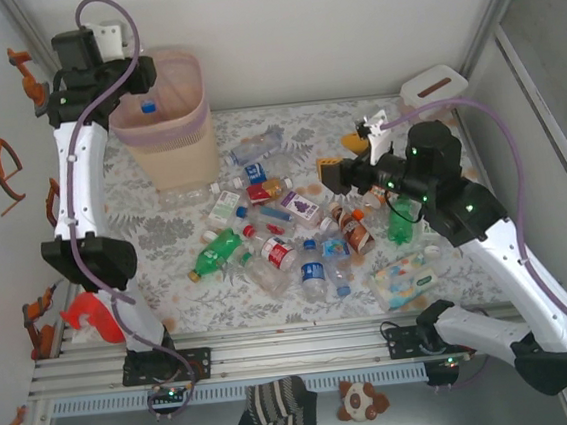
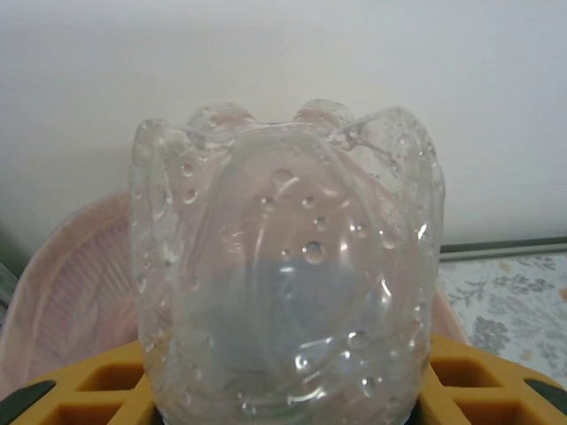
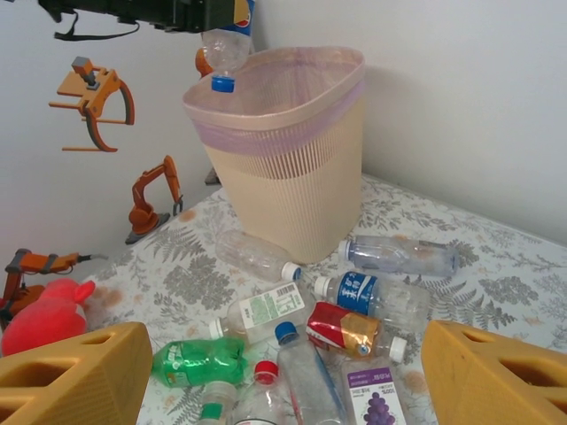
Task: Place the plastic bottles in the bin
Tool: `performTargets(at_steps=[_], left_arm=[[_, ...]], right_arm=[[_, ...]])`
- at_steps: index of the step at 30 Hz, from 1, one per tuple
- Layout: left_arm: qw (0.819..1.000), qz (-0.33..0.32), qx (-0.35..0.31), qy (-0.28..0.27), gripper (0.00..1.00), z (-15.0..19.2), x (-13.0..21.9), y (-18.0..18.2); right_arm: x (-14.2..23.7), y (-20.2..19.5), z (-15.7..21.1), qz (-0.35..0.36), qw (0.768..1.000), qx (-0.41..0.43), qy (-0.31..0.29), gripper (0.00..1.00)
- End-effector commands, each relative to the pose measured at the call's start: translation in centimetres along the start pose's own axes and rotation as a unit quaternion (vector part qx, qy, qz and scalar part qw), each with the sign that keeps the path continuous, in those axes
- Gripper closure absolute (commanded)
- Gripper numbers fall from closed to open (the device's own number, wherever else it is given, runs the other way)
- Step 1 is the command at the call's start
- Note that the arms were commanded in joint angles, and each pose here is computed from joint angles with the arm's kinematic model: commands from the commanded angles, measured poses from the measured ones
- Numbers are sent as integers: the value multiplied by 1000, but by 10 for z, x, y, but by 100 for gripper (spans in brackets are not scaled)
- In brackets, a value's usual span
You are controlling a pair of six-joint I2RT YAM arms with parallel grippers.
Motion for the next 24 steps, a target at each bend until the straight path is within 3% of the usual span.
performTargets(at_steps=[1,9,24], left_arm=[[1000,-8,-16,-1,52,-4,-14,8],[999,-17,-23,31,52,22,-62,19],[976,-33,-35,214,52,139,-117,35]], right_arm=[[15,3,-10,11,1000,14,-18,21],[29,2,-11,28,999,16,-24,21],[9,4,-15,4,1000,16,-17,21]])
Point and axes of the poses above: each hand's point on the last joint's axis, 136 mm out from that joint toward the fingers, its own x axis back along the fingers, its own y axis along the line the jaws close on, z = x × y, the point moved 2 cm from there along x, back along the fingers, and after that the axes turned 2 degrees about -x, right-handed, at the moved point
